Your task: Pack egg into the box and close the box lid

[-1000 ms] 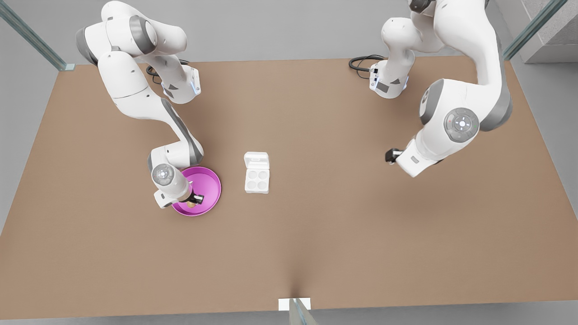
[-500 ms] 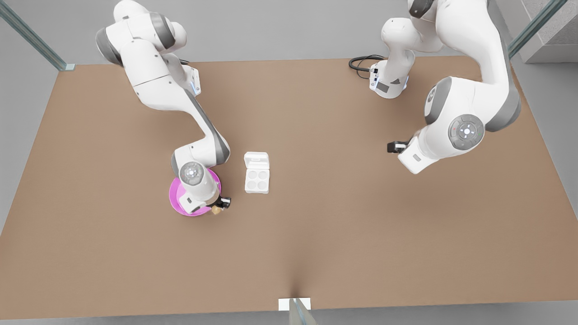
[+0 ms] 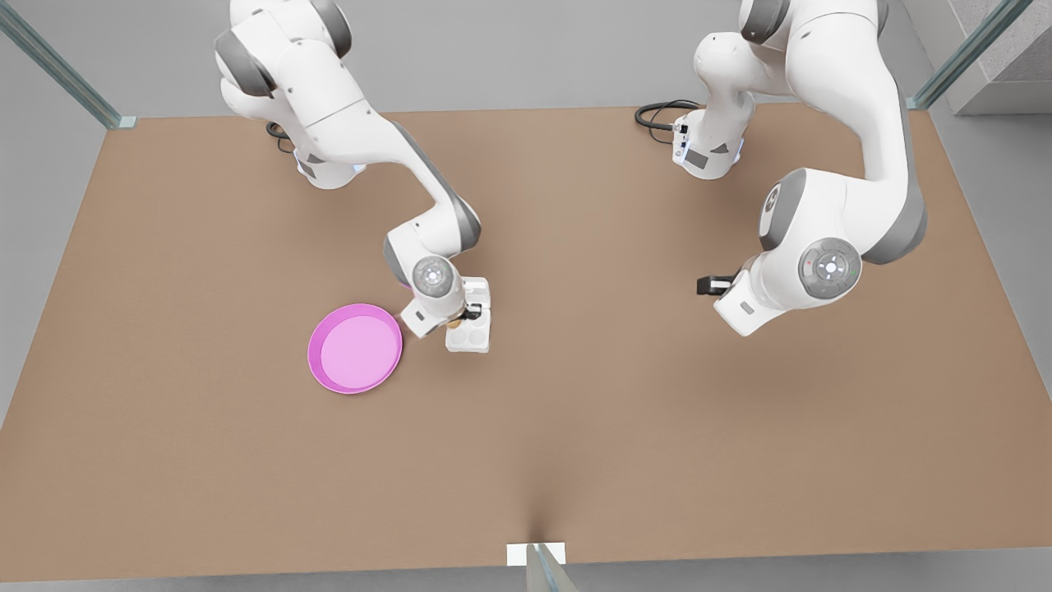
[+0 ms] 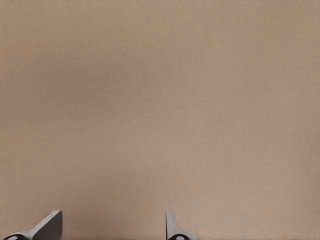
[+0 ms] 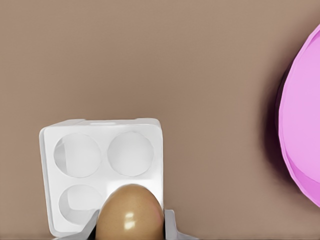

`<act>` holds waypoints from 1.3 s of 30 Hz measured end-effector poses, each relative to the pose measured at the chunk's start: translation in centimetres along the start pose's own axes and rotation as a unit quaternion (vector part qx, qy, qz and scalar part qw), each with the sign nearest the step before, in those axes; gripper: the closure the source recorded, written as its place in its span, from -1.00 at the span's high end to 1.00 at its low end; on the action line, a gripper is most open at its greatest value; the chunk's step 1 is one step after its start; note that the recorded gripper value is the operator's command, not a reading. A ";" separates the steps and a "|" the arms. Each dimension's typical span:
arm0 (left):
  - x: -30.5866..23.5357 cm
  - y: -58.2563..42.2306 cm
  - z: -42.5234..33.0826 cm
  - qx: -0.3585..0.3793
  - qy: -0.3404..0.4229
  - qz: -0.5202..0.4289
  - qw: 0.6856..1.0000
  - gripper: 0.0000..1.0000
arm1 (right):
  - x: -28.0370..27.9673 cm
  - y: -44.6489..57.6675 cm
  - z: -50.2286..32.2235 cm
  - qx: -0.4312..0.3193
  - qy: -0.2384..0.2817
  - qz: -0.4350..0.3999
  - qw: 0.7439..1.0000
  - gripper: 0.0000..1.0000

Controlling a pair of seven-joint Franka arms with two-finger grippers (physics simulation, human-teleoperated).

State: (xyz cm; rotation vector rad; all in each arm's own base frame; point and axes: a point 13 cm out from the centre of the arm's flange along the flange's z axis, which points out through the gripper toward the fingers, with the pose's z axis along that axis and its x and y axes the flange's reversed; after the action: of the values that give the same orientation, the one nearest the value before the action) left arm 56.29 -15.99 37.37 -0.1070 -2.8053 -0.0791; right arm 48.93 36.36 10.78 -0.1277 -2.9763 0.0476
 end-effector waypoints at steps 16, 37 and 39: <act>4.3 -17.0 0.9 -0.016 -0.024 0.086 0.996 -0.57 | -13.7 -28.3 -14.0 -0.037 -0.045 0.196 0.979 1.00; 5.0 -50.0 23.6 0.067 -0.107 -0.015 0.992 -0.57 | -4.7 -39.0 -39.5 -0.006 -0.101 0.016 0.995 1.00; 3.8 -50.4 23.3 0.077 -0.119 -0.029 0.989 -0.57 | -4.8 -37.6 -39.6 -0.005 -0.104 -0.006 0.995 1.00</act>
State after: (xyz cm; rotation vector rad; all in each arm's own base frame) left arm 40.99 -64.38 14.52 0.0040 -3.0407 0.1458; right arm 56.96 -0.50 50.52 -0.1117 -3.1851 0.0482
